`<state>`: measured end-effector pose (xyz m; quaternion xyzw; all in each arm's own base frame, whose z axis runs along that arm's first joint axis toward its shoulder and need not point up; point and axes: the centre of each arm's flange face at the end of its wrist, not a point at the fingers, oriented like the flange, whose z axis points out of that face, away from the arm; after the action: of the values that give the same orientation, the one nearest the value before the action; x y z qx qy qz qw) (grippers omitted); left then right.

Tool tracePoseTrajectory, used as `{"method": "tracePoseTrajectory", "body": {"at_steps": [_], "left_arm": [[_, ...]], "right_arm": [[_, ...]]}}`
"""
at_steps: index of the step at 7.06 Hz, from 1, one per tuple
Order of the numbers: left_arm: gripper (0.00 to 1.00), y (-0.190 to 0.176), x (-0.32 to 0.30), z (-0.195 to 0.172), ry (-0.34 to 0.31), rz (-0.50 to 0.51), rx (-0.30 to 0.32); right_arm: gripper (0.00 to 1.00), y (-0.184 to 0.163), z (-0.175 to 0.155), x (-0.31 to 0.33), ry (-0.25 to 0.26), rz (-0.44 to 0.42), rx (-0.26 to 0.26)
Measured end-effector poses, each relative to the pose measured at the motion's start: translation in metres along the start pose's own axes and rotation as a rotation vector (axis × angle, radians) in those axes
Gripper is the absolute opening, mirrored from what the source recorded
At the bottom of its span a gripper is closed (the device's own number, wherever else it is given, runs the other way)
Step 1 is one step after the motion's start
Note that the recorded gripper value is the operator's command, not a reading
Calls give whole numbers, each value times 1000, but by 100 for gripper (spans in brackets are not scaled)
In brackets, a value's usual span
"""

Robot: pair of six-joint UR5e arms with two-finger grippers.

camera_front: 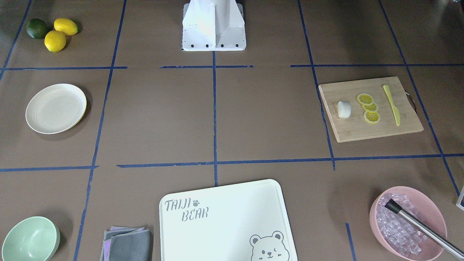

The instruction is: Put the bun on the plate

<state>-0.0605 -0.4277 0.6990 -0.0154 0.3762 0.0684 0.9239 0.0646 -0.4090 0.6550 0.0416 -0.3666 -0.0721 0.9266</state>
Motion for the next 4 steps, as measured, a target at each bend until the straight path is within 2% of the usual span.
{"method": "tracePoseTrajectory", "body": {"at_steps": [2, 4], "left_arm": [[100, 2, 0, 1, 4, -1, -2], [100, 4, -1, 3, 6, -6, -5]], "right_arm": [[100, -5, -3, -11, -5, -31, 12], [100, -22, -1, -51, -39, -104, 62]]}}
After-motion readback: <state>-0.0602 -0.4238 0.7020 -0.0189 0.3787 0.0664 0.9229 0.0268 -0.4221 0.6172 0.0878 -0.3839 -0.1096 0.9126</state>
